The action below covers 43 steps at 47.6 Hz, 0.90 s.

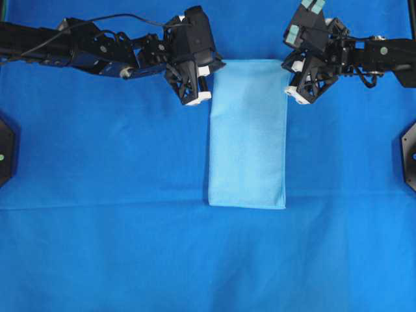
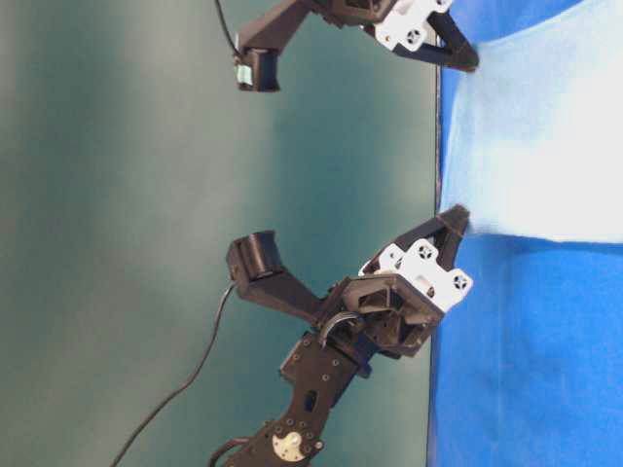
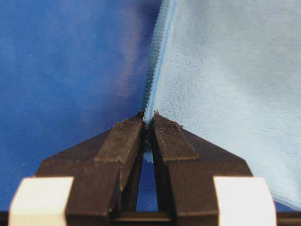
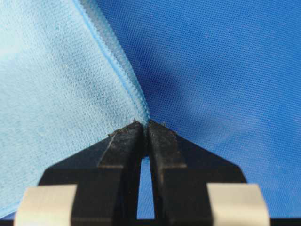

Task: Fold the light blue towel.
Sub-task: 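Fold the top half down onto the bottom half with both grippers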

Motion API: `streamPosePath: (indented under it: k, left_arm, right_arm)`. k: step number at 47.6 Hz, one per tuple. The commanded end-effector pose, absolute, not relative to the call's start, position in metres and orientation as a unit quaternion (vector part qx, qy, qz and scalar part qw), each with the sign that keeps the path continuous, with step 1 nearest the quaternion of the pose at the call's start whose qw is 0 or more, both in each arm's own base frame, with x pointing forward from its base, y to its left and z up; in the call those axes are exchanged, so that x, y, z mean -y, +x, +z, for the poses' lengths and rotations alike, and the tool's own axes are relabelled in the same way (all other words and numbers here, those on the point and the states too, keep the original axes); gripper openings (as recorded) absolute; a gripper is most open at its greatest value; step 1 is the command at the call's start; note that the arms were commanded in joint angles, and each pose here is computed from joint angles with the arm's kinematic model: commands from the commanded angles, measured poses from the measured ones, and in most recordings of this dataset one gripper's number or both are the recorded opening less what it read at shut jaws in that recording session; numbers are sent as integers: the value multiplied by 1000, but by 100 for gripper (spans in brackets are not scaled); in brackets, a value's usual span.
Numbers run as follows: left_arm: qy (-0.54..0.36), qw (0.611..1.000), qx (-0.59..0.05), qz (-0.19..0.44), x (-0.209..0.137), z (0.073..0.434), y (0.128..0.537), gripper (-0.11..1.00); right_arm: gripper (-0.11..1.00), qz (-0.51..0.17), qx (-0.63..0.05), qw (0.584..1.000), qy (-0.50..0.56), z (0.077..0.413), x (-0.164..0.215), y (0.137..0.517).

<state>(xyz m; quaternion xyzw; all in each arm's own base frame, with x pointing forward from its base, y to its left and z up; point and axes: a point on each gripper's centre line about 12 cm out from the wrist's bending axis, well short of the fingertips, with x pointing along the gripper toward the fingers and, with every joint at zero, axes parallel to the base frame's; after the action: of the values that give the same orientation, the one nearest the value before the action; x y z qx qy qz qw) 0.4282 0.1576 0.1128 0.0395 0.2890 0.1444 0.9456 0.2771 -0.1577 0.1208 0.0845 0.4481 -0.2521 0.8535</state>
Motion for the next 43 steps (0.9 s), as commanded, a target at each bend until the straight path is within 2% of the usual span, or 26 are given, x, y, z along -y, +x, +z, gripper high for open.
streamPosePath:
  k: [1, 14, 29, 43]
  left_arm:
    - [48, 953, -268, 136, -148, 139, 431, 5]
    - [56, 955, -279, 86, -98, 154, 423, 5]
    - [59, 949, -309, -4, -14, 148, 419, 5]
    - [70, 944, -316, -58, 35, 142, 417, 5]
  right_arm:
    - [5, -253, -434, 861, 81, 136, 151, 278]
    - [5, -225, -445, 863, 79, 161, 94, 277]
    - [5, -163, -458, 867, 109, 158, 20, 280]
    - [5, -126, -467, 866, 123, 153, -23, 285]
